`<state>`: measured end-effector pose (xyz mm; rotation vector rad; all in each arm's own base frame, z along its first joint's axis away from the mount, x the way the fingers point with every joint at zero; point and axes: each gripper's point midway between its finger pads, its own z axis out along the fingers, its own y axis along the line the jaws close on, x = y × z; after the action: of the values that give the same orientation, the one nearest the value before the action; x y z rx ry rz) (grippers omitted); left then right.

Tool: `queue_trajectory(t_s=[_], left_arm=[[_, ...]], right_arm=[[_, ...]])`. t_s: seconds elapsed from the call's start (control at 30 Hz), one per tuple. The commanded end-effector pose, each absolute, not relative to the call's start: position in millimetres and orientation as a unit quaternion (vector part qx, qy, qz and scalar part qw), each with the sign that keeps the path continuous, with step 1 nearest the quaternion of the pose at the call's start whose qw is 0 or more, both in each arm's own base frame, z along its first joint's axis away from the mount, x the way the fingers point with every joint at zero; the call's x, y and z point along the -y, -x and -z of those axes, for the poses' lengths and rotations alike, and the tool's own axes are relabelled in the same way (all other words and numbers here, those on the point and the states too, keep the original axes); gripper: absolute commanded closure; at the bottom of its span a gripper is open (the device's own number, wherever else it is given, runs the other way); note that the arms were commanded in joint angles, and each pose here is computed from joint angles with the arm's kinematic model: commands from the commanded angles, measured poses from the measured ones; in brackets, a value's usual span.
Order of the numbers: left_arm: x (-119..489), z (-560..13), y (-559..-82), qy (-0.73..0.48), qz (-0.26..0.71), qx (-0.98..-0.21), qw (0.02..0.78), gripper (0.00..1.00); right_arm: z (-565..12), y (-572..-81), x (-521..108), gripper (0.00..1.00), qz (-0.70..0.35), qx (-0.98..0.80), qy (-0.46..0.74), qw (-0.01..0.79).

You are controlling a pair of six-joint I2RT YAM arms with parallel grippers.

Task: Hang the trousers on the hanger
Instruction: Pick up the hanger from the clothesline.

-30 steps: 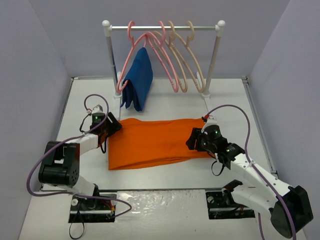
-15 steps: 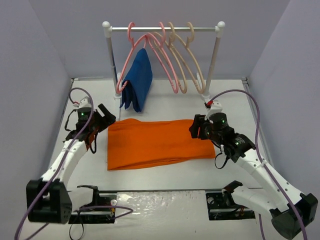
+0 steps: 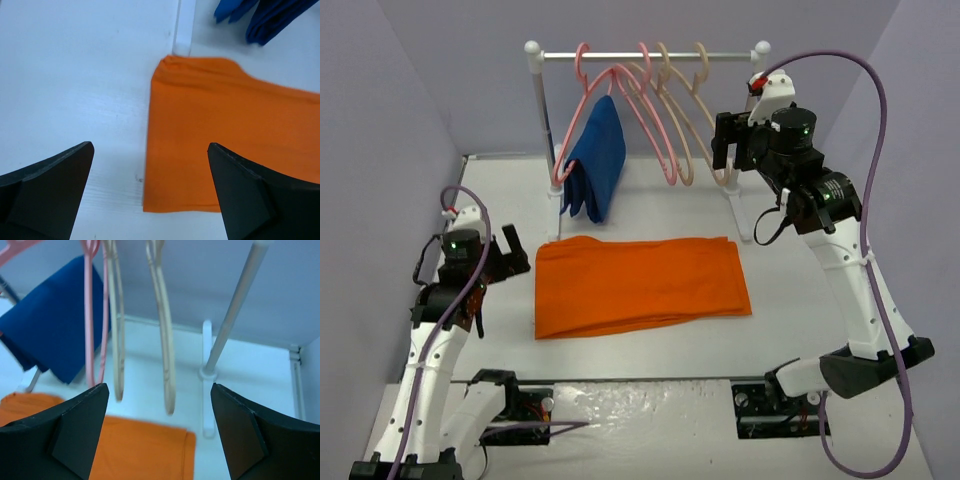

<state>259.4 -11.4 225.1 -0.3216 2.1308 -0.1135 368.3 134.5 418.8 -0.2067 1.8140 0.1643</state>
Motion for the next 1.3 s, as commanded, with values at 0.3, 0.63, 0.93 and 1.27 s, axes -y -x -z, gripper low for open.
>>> queue_trajectory(t_s=[0.3, 0.63, 0.93, 1.27], left_arm=[[21, -195, -258, 0.098, 0.063, -0.895, 0.43, 0.03], [28, -195, -259, 0.09, 0.08, -0.895, 0.429, 0.03], [29, -193, -259, 0.088, 0.082, -0.896, 0.427, 0.03], [29, -192, -259, 0.088, 0.082, -0.897, 0.425, 0.03]], right_arm=[[-419, -486, -174, 0.31, -0.1, -0.765, 0.191, 0.607], [-395, -512, -167, 0.51, -0.066, -0.781, 0.177, 0.596], [-393, -520, -167, 0.84, -0.065, -0.779, 0.163, 0.602], [-437, -513, -157, 1.0, -0.062, -0.749, 0.129, 0.647]])
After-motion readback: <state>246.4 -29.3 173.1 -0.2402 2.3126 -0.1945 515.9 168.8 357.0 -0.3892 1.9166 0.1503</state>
